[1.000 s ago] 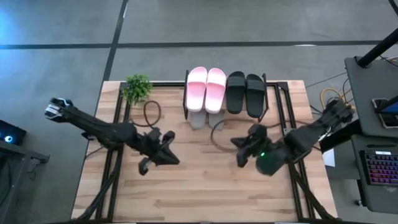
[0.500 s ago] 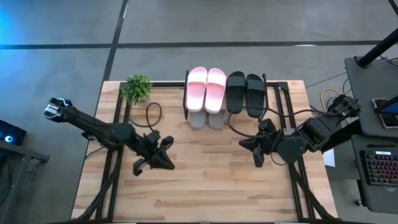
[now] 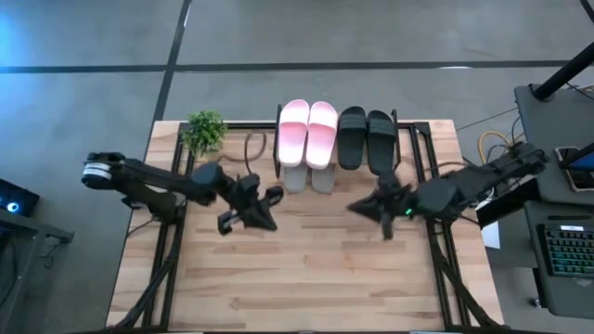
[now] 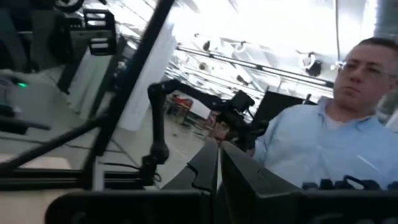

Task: Pick and place slides into the shelf
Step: Return to Home Position

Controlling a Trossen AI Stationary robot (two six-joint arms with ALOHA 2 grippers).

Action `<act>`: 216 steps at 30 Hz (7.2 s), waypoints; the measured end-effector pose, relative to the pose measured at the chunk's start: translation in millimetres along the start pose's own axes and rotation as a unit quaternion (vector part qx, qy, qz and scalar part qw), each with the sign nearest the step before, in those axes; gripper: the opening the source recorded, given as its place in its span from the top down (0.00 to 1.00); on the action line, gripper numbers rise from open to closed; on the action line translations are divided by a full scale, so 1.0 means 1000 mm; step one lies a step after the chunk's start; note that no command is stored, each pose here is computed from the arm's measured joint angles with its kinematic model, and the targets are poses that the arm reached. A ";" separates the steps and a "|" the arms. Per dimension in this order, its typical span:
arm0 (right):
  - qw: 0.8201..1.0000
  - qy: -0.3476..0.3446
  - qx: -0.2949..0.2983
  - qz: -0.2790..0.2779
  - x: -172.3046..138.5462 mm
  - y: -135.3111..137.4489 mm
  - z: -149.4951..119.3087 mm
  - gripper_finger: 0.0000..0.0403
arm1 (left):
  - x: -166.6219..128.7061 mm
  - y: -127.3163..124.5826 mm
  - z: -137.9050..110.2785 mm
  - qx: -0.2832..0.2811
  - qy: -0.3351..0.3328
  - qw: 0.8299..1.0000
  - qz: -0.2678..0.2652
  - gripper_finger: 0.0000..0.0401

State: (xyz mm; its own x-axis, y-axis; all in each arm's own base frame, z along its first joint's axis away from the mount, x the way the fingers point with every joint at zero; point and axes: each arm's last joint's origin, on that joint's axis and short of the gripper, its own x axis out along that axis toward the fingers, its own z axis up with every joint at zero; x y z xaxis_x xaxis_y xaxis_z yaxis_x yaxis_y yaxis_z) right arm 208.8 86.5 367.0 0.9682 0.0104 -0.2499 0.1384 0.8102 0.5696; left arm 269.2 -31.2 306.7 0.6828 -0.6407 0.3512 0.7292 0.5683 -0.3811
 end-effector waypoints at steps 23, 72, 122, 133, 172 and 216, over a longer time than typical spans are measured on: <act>0.995 -0.096 -0.025 0.013 -0.064 -0.088 -0.044 0.96 | -0.104 -0.062 0.037 0.092 0.068 0.922 0.370 0.99; 0.971 -0.224 -0.016 0.076 -0.059 -0.164 -0.121 0.96 | -0.196 -0.053 -0.086 0.101 -0.076 0.856 0.501 0.99; 0.980 -0.143 -0.085 0.109 -0.047 -0.198 -0.110 0.96 | -0.196 -0.045 -0.092 0.094 -0.061 0.854 0.509 0.99; 0.987 -0.116 0.005 0.109 -0.045 -0.201 -0.113 0.96 | -0.195 -0.045 -0.092 0.095 -0.061 0.854 0.508 0.99; 0.967 -0.125 -0.009 0.222 -0.064 -0.180 -0.118 0.96 | -0.192 -0.044 -0.105 0.155 0.084 0.896 0.407 0.99; 0.966 -0.129 -0.010 0.225 -0.065 -0.180 -0.117 0.96 | -0.192 -0.044 -0.104 0.160 0.075 0.892 0.416 0.99</act>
State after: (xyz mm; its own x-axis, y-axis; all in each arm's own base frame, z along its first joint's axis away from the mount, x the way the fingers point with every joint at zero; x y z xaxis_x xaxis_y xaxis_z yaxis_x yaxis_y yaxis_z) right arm 96.6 9.0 188.8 0.9496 0.2187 0.2244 -0.3094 0.7687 0.5598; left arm 101.2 13.5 166.7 0.9974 0.0232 -0.0681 -0.0355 0.9822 -0.1846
